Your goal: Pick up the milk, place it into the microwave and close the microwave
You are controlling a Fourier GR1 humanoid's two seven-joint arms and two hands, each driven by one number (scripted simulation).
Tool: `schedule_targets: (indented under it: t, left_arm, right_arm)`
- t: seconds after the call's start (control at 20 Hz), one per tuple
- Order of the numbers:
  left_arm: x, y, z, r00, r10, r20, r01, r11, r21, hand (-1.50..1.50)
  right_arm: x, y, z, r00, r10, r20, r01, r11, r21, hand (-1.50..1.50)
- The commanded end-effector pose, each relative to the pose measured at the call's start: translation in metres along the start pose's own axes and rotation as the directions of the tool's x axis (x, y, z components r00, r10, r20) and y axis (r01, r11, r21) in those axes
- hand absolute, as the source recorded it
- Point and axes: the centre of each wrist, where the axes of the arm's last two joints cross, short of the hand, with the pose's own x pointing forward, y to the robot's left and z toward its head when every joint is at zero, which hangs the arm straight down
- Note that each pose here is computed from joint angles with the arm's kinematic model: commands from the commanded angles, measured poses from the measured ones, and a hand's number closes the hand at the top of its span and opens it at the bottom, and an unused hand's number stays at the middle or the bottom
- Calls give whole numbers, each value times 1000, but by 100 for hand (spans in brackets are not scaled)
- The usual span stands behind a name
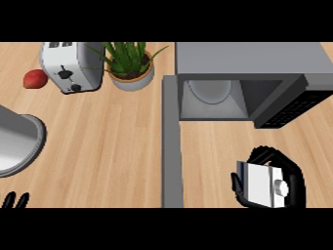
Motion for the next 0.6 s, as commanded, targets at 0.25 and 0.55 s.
schedule_targets:
  t: [0.25, 0.55]
  left_arm:
    - [13, -2, 6, 1000, -6, 5, 6, 1000, 21, -150]
    - [-17, 24, 11, 1000, -11, -11, 11, 1000, 18, -150]
  right_arm:
    - [12, 38, -33, 998, 53, 30, -53, 999, 1, 150]
    - [0, 76, -62, 998, 68, -17, -67, 998, 10, 150]
